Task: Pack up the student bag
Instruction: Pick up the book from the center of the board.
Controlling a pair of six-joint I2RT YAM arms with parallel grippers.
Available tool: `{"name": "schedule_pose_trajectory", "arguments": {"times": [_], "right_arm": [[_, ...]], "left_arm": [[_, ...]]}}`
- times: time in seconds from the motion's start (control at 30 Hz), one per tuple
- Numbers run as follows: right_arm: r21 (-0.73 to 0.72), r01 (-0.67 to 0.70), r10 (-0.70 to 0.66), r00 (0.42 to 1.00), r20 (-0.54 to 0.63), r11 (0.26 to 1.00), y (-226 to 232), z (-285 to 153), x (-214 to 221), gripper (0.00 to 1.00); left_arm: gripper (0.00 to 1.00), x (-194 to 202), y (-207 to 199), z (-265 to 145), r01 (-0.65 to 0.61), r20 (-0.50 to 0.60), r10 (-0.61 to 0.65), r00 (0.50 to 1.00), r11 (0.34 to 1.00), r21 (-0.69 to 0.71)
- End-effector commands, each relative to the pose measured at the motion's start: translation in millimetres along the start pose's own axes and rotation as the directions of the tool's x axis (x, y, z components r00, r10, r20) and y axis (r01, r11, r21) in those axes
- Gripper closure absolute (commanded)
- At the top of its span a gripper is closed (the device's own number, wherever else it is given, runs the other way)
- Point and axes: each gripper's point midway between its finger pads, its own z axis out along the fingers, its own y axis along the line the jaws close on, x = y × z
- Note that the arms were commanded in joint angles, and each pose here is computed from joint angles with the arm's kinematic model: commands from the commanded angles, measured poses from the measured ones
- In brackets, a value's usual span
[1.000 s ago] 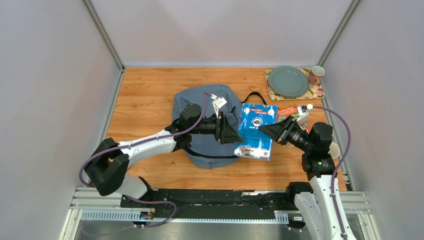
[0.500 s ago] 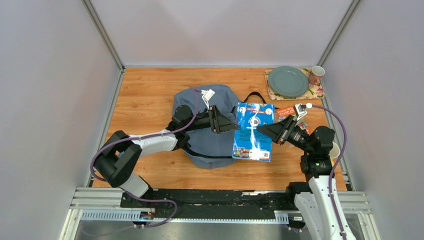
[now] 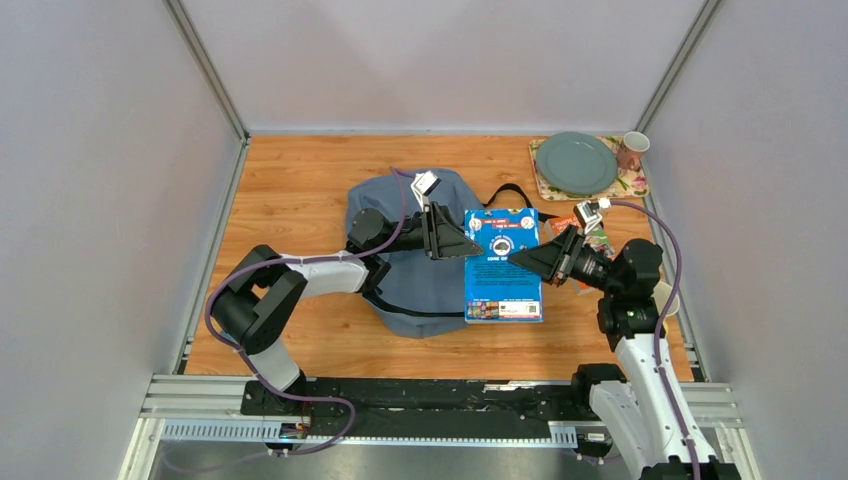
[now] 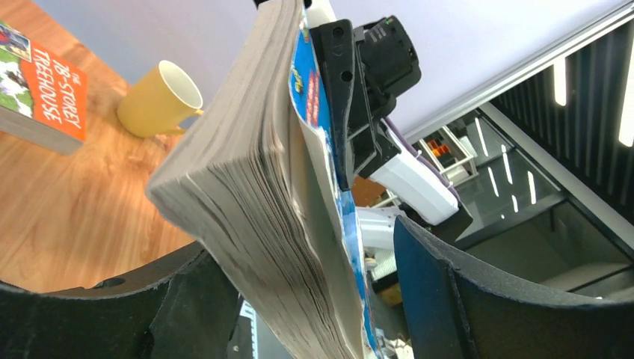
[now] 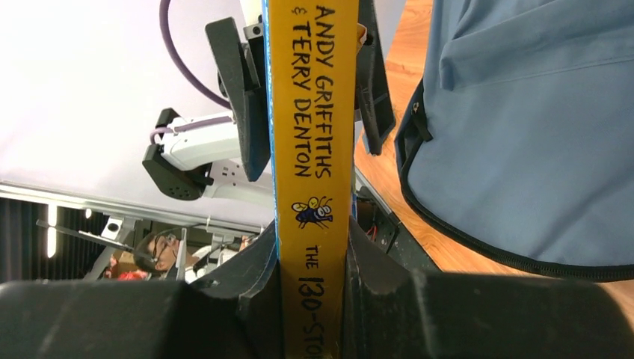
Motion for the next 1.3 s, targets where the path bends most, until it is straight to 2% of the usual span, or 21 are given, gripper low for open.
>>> {"name": "schedule_pose_trajectory", "arguments": {"times": [0.0, 0.07, 0.1, 0.13, 0.17, 0.2, 0.23, 0.27, 0.33, 0.37, 0.4, 0.43, 0.5, 0.53, 0.57, 0.63, 0.67, 0.73, 0.83, 1.07, 1.27], "right_arm": [[-0.069, 0.128, -0.133, 0.989, -0.07, 0.989, 30, 2, 1, 1.0], [-0.058, 0.136, -0.141, 0.985, -0.094, 0.989, 27, 3, 3, 1.0], [-0.056, 0.149, -0.154, 0.982, -0.107, 0.987, 27, 4, 2, 1.0], [-0.053, 0.153, -0.159, 0.979, -0.126, 0.987, 25, 5, 3, 1.0], [-0.016, 0.102, -0.103, 0.983, -0.155, 0.995, 16, 5, 6, 1.0], [-0.001, 0.143, -0.141, 0.977, -0.162, 0.99, 12, 6, 4, 1.0], [0.014, 0.137, -0.133, 0.976, -0.17, 0.99, 8, 6, 4, 1.0], [0.032, 0.117, -0.109, 0.977, -0.184, 0.993, 3, 6, 5, 1.0], [0.045, 0.14, -0.13, 0.975, -0.182, 0.989, 0, 8, 2, 0.89], [0.131, 0.102, -0.082, 0.985, -0.153, 0.986, -13, 8, -2, 0.81], [0.194, 0.098, -0.073, 0.989, -0.129, 0.976, -21, 7, -7, 0.57], [0.239, 0.162, -0.139, 0.984, -0.111, 0.957, -23, 6, -15, 0.5], [0.44, 0.127, -0.126, 0.992, -0.032, 0.889, -51, -8, -26, 0.43], [0.486, 0.128, -0.142, 0.99, -0.009, 0.864, -56, -13, -29, 0.41], [0.542, 0.117, -0.161, 0.986, 0.034, 0.832, -64, -22, -32, 0.38], [0.58, 0.081, -0.159, 0.984, 0.084, 0.81, -70, -29, -32, 0.38], [0.597, 0.065, -0.163, 0.98, 0.112, 0.8, -77, -36, -28, 0.37], [0.576, 0.039, -0.144, 0.98, 0.138, 0.817, -80, -36, -20, 0.37], [0.445, 0.016, -0.108, 0.978, 0.181, 0.896, -73, -26, -9, 0.28], [0.276, -0.027, -0.043, 0.969, 0.243, 0.961, -54, -20, 7, 0.25], [0.243, -0.049, -0.005, 0.977, 0.215, 0.969, -49, -6, 14, 0.24]], "left_arm": [[0.21, -3, -39, 4, -0.101, -0.021, 0.106, 0.994, 0.98, 0.169], [0.26, -1, -37, 3, -0.095, -0.025, 0.1, 0.995, 0.98, 0.173], [0.34, 0, -37, 3, -0.092, -0.028, 0.098, 0.995, 0.981, 0.172], [0.52, 2, -36, 3, -0.091, -0.041, 0.099, 0.994, 0.981, 0.174], [0.62, 2, -35, 2, -0.088, -0.041, 0.096, 0.994, 0.982, 0.169], [0.75, 3, -34, 2, -0.093, -0.043, 0.101, 0.994, 0.982, 0.164], [1.0, 5, -29, 1, -0.081, -0.05, 0.09, 0.995, 0.986, 0.145], [1.0, 5, -29, 1, -0.098, -0.047, 0.105, 0.993, 0.986, 0.138], [1.0, 8, -19, -2, -0.084, -0.048, 0.089, 0.995, 0.992, 0.092], [1.0, 7, -21, -3, -0.124, -0.038, 0.127, 0.991, 0.989, 0.084], [1.0, 7, -18, -5, -0.13, -0.03, 0.132, 0.991, 0.99, 0.057], [1.0, 7, -1, -8, -0.092, -0.011, 0.091, 0.996, 0.995, -0.027], [1.0, 0, 0, -16, -0.18, 0.025, 0.184, 0.983, 0.978, -0.104], [1.0, -1, 21, -24, -0.143, 0.046, 0.157, 0.986, 0.964, -0.226], [1.0, -10, 14, -29, -0.239, 0.053, 0.262, 0.964, 0.933, -0.27], [1.0, -17, 34, -47, -0.229, 0.067, 0.289, 0.955, 0.863, -0.451], [1.0, -27, 24, -55, -0.281, 0.077, 0.361, 0.929, 0.826, -0.489], [1.0, -42, 21, -74, -0.268, 0.121, 0.416, 0.901, 0.755, -0.599], [1.0, -55, 15, -94, -0.219, 0.206, 0.458, 0.864, 0.713, -0.666], [1.0, -57, 3, -108, -0.02, 0.448, 0.344, 0.825, 0.811, -0.585], [1.0, -57, -12, -94, 0.03, 0.521, 0.229, 0.822, 0.897, -0.442]]}}
